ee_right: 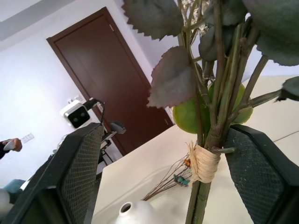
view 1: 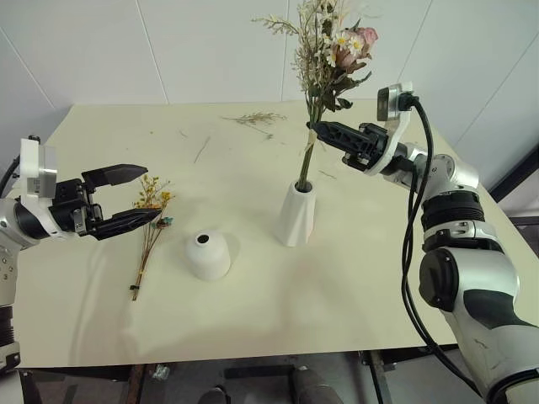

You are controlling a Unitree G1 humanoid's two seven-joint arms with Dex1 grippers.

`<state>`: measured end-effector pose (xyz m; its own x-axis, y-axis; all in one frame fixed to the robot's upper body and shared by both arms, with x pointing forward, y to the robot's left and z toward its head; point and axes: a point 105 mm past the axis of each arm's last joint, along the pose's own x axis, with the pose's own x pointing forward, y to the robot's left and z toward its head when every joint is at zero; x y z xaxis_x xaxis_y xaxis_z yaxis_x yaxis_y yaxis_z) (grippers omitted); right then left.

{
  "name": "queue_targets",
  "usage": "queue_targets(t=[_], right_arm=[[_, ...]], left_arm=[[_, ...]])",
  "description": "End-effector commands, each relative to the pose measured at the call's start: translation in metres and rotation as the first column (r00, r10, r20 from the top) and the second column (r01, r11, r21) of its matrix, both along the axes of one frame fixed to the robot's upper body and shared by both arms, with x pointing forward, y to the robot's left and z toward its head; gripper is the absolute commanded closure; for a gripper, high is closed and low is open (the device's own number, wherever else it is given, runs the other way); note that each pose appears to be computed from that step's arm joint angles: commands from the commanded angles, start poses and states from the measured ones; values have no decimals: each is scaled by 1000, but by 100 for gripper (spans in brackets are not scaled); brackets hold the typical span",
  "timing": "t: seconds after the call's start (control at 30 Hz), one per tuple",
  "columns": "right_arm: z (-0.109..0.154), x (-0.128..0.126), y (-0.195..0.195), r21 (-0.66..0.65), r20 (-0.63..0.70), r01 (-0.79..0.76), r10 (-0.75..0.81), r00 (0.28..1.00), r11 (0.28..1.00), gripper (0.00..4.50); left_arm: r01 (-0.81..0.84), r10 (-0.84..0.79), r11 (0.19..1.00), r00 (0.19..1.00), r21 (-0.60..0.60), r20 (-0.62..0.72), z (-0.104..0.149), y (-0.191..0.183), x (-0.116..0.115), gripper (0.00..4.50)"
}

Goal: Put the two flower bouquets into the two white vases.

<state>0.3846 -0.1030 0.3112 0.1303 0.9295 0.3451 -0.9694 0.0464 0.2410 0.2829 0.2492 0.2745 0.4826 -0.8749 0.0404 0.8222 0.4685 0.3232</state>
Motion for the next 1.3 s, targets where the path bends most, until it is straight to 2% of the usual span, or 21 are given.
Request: queue_targets(t=[0.03, 0.37, 0.5, 0.77, 1.07, 1.17, 1.23, 1.3], right_arm=[[17, -15, -3, 25, 79, -59, 57, 995, 998, 41], [0, -34, 1, -94, 134, -81, 94, 987, 992, 41], [-16, -20, -8, -111, 118, 55, -42, 992, 992, 41], [-40, -24, -27, -147, 88, 122, -110, 990, 982, 41], [-61, -68, -51, -269, 90, 148, -128, 988, 952, 41], [-68, -85, -57, -381, 146, 161, -113, 983, 911, 41], [-66, -102, -59, -471, 205, 148, -55, 977, 870, 41], [-63, -110, -57, -498, 223, 137, -27, 975, 856, 41]], left_arm=[[-8, 7, 1000, 999, 12, 53, 12, 2, -3, 0], [-8, 7, 1000, 999, 12, 53, 11, 0, -2, 0], [-14, 12, 1000, 998, 27, 57, 9, 0, 0, 0], [-49, 45, 997, 997, 65, 67, 7, 4, 3, 0], [-146, 139, 979, 989, 140, 55, 1, 20, 5, 0], [-243, 243, 950, 970, 198, 23, -5, 34, 11, 0], [-322, 347, 911, 936, 257, -57, -13, 48, 15, 0], [-364, 405, 884, 910, 294, -90, -17, 57, 16, 0]])
